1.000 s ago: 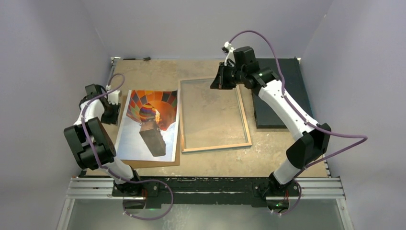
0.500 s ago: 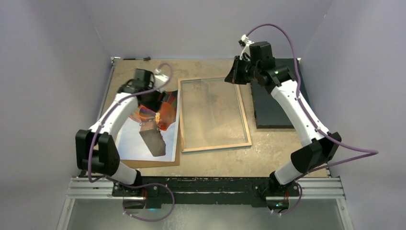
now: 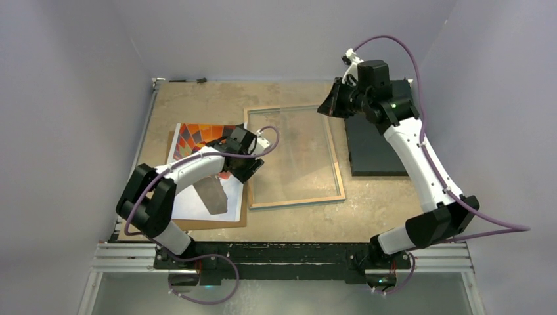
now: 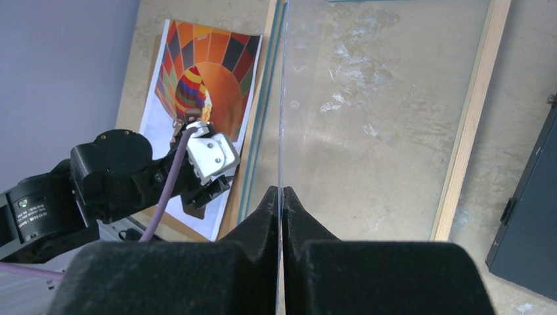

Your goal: Put the photo into the frame

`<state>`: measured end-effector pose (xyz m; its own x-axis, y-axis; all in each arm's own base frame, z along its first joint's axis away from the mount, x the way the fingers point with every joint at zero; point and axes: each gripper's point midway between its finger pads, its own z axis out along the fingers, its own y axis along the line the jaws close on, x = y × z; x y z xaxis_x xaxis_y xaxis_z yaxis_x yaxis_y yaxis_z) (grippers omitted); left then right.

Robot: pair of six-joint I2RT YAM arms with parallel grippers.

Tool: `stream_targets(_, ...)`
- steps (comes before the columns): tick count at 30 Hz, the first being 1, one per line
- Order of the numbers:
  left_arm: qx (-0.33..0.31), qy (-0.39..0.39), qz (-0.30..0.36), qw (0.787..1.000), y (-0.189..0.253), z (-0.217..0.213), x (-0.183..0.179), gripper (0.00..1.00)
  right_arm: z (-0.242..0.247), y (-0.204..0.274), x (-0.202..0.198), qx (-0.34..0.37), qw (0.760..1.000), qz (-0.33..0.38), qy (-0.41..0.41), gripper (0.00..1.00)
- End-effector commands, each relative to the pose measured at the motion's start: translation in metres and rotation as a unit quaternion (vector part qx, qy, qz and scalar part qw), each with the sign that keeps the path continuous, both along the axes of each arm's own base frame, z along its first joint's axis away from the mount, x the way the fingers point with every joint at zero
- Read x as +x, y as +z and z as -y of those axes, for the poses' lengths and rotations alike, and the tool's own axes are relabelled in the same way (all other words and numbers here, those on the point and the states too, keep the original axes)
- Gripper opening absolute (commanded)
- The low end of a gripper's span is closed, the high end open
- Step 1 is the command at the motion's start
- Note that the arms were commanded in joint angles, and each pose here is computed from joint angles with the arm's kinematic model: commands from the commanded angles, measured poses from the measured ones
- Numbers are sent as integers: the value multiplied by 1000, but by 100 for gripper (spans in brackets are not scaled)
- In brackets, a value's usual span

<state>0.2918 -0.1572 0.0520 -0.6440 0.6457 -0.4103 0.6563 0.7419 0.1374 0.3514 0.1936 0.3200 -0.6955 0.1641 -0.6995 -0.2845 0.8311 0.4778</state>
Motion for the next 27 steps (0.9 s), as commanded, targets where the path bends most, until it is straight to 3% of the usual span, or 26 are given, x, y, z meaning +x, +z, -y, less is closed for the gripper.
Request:
stream_targets(1, 21, -15, 49, 998, -6, 1, 11, 59, -3, 11, -3, 23, 1000, 12, 8, 0)
stream_targets(18, 140, -26, 73, 987, -46, -50, 5, 59, -9, 1, 3, 48, 999, -7, 24, 0)
stream_targets(27, 140, -21, 55, 988, -38, -73, -8, 59, -14, -13, 2, 57, 998, -17, 34, 0)
